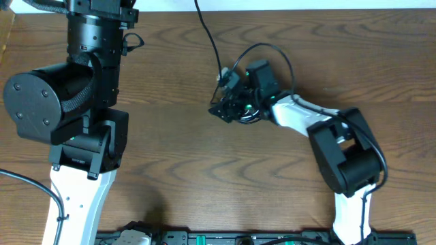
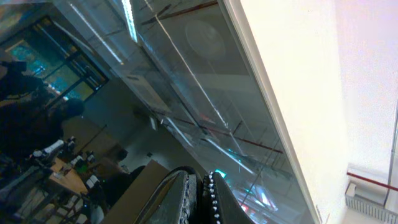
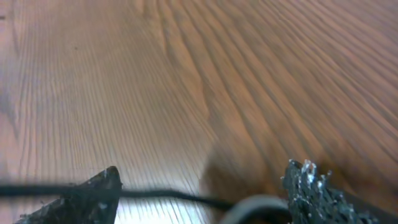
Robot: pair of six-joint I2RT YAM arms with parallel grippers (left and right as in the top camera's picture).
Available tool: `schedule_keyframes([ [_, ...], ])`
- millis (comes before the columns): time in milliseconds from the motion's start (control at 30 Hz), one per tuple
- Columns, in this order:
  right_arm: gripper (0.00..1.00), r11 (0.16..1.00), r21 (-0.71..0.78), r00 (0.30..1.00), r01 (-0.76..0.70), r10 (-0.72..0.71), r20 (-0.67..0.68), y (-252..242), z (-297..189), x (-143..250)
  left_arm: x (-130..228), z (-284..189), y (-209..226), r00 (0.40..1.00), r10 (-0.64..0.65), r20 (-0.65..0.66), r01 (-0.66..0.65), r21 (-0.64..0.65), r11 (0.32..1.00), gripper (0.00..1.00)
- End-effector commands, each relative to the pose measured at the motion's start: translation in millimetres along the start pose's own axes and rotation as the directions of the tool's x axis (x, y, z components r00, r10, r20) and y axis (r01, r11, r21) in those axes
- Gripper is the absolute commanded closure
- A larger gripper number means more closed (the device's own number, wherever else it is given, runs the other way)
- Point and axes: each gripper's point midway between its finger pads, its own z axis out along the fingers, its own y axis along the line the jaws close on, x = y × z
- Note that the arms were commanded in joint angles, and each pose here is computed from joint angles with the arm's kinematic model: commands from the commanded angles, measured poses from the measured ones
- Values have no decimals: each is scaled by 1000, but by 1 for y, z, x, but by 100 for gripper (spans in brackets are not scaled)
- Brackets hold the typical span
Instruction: Untangle cables
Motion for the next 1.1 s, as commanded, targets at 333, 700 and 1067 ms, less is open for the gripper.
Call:
schedule_keyframes([
  [333, 99, 998, 48, 987, -39, 31, 161, 0, -6, -53, -6, -1, -5, 1000, 19, 3, -19, -10, 1000, 93],
  [700, 99, 981, 146, 876, -127, 42, 481, -7, -176, -175, -4, -1, -2, 999, 40, -8, -40, -23, 999, 92],
  [1067, 99, 937, 248, 857, -246, 91, 507, -3, -252, -177, 20, -6, 30, 985, 125, -123, -141, -136, 981, 92],
])
